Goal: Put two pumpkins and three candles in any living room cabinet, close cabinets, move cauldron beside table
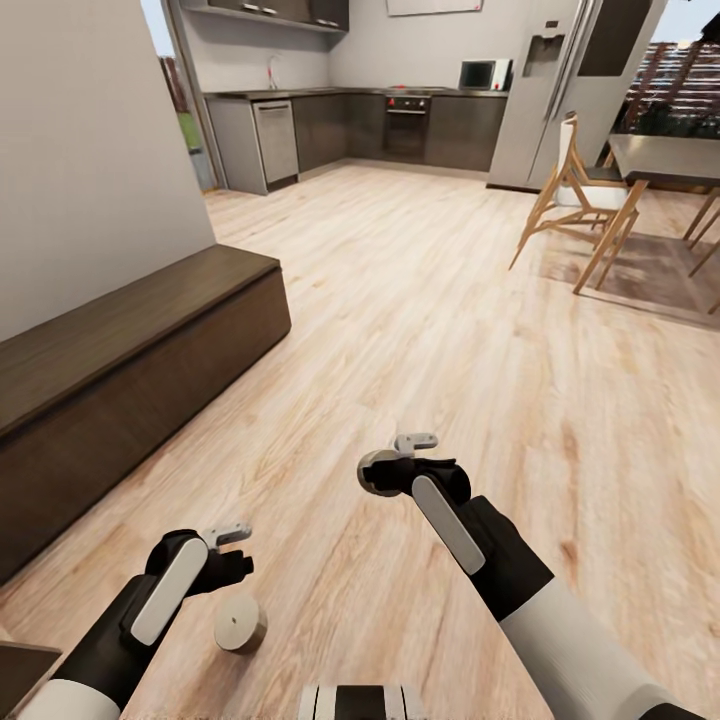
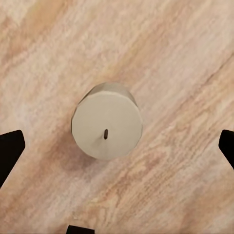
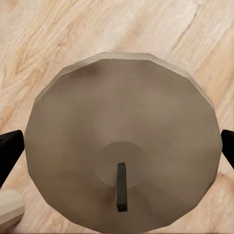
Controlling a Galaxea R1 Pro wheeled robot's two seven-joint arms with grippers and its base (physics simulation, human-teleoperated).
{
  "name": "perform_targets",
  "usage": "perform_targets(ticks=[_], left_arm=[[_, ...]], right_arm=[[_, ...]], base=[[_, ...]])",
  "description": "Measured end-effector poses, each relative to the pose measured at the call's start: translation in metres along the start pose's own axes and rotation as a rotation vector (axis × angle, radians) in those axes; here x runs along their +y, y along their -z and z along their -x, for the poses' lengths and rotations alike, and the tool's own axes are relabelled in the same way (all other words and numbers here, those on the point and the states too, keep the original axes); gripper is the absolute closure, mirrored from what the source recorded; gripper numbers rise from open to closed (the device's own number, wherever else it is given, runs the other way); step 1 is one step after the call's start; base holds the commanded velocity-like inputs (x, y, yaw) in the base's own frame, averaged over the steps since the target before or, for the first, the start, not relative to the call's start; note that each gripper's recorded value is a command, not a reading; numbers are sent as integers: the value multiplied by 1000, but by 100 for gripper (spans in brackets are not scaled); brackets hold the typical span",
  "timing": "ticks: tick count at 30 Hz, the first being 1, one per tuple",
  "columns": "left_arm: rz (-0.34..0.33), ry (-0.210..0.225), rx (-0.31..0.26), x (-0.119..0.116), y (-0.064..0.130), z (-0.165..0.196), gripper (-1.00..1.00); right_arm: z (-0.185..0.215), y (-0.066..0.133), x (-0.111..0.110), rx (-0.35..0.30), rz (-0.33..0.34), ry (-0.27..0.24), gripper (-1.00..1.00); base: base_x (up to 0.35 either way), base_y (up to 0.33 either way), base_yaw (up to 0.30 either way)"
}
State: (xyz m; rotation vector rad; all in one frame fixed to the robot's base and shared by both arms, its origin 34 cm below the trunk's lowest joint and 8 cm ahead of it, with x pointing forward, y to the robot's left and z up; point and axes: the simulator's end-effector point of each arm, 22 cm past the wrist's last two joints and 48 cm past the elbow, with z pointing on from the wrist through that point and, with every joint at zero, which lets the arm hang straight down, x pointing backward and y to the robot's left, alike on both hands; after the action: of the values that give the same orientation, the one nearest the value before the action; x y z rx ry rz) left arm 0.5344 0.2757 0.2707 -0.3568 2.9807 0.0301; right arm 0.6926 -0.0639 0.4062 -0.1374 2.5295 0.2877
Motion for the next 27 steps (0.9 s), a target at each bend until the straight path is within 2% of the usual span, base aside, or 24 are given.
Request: perform_targets(ticks=[27], left_arm=[[34,18,68,10,-48,-26,-100]], right_arm=[[-72,-60,-21,150,-28,-33,100]], base=[[0,0,0]])
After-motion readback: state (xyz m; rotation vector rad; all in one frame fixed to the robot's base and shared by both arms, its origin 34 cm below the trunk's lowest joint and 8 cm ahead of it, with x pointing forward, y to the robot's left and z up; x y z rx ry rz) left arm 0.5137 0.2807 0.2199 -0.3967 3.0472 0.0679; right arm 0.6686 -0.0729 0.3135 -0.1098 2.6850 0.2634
